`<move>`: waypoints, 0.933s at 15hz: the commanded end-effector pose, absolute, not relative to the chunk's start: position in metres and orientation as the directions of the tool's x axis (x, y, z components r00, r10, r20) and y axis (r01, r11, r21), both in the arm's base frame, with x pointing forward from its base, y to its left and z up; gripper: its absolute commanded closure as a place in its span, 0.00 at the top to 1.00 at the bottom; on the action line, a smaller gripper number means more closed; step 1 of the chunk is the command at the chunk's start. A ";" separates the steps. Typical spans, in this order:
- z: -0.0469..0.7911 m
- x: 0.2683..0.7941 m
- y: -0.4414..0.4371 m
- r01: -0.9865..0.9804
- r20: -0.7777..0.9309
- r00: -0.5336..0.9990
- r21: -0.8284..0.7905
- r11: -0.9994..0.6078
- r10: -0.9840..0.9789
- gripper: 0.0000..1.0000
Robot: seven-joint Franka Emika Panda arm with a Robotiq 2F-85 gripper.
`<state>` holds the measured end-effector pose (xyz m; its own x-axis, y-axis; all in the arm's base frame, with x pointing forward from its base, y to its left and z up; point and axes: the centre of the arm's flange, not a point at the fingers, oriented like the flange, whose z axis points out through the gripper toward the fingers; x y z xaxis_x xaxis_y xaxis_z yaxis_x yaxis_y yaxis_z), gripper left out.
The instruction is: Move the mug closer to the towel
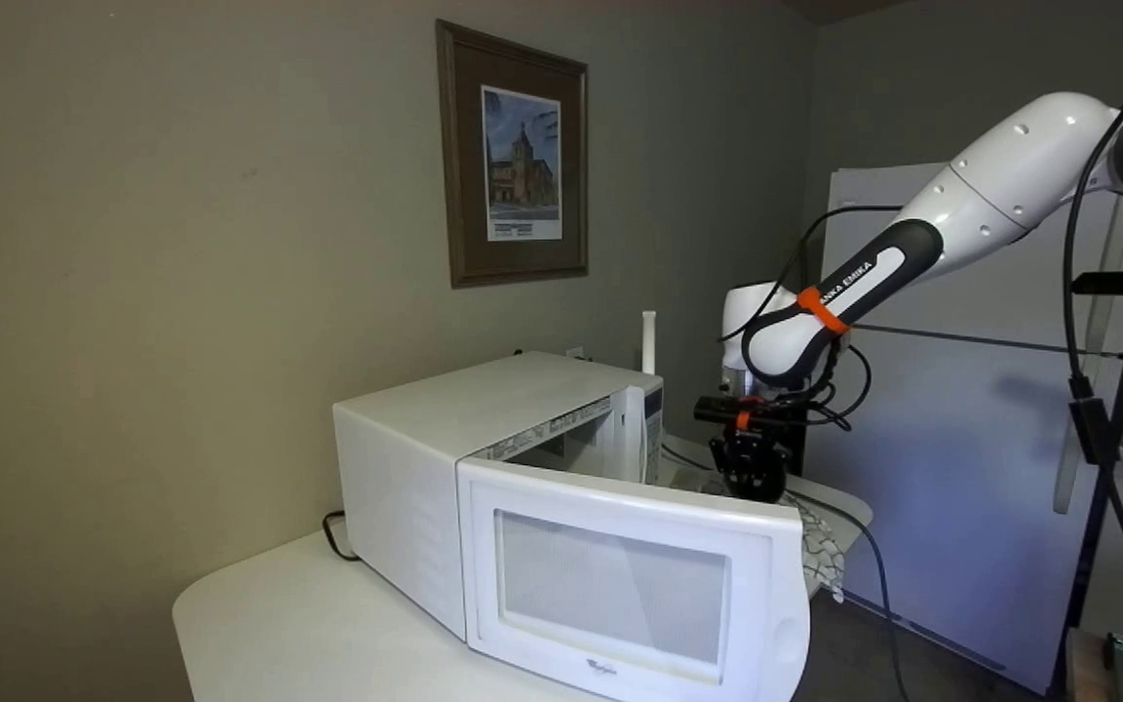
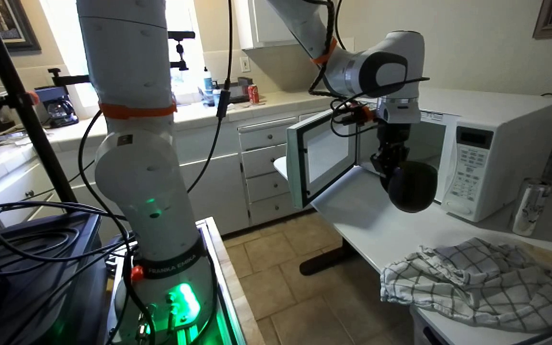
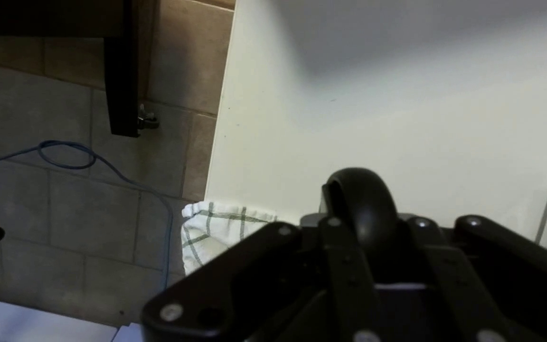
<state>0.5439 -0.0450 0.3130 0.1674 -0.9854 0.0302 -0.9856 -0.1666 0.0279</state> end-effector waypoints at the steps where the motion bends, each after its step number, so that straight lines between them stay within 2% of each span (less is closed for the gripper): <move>1: 0.301 0.546 -0.042 -0.980 0.016 0.197 0.000 -0.197 -0.980 0.02; 6: 0.274 0.566 -0.033 -0.975 -0.002 0.196 -0.104 -0.195 -0.981 0.02; 14: 0.229 0.594 -0.044 -0.987 -0.040 0.132 -0.097 -0.128 -0.990 0.02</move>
